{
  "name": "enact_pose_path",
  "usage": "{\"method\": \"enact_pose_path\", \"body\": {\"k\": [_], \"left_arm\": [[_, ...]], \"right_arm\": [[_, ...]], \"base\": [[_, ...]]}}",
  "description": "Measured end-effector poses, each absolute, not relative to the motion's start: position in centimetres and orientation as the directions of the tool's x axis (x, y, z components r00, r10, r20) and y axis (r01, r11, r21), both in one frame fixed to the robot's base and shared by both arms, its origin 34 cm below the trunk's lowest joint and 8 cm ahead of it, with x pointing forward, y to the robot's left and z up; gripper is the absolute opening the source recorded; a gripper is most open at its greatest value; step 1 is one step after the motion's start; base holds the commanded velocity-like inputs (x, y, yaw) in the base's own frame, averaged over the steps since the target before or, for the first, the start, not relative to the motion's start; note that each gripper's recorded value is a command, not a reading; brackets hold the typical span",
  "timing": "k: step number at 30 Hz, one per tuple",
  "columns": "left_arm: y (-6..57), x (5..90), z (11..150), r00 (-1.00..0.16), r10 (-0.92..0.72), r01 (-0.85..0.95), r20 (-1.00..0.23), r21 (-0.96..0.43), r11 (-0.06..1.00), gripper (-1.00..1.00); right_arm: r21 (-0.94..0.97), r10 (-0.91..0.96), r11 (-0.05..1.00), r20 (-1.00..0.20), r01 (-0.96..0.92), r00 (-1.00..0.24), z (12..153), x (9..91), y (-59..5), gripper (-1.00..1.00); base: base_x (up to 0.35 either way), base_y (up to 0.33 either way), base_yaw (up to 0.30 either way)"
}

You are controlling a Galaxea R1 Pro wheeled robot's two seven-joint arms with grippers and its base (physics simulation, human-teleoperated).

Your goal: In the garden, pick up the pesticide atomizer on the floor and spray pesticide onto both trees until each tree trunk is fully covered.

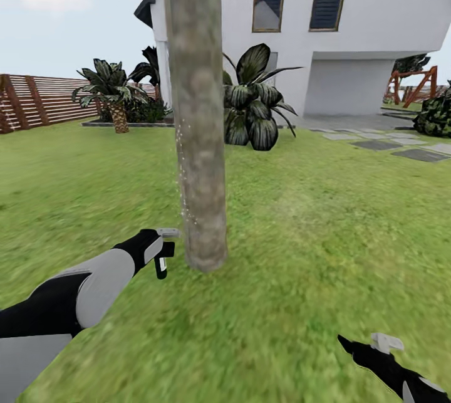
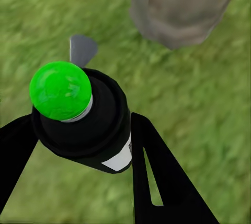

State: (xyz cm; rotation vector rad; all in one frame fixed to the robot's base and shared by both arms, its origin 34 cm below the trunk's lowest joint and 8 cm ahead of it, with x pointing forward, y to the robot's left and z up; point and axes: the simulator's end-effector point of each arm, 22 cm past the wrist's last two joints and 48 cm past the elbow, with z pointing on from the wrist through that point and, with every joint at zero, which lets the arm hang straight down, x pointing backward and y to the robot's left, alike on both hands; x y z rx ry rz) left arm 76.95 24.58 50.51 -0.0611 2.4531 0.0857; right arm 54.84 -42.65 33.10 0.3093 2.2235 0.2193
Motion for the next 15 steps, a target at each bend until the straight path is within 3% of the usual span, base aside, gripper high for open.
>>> {"method": "enact_pose_path", "body": {"k": [6, 15], "left_arm": [[24.58, 76.94, 50.51, -0.773, -0.022, -0.066, -0.635, 0.046, 0.997, -1.0], [24.53, 76.94, 50.5, -0.773, -0.022, -0.066, -0.634, 0.046, 0.997, -1.0]], "right_arm": [[0.262, 0.296, 0.954, -0.742, 0.146, -0.602, 33.09, 54.84, -42.67, 1.0], [0.263, 0.296, 0.954, -0.741, 0.146, -0.603, 33.04, 54.81, -42.63, 1.0]], "base": [[0.09, -0.316, 0.192], [0.067, -0.316, 0.015]]}}
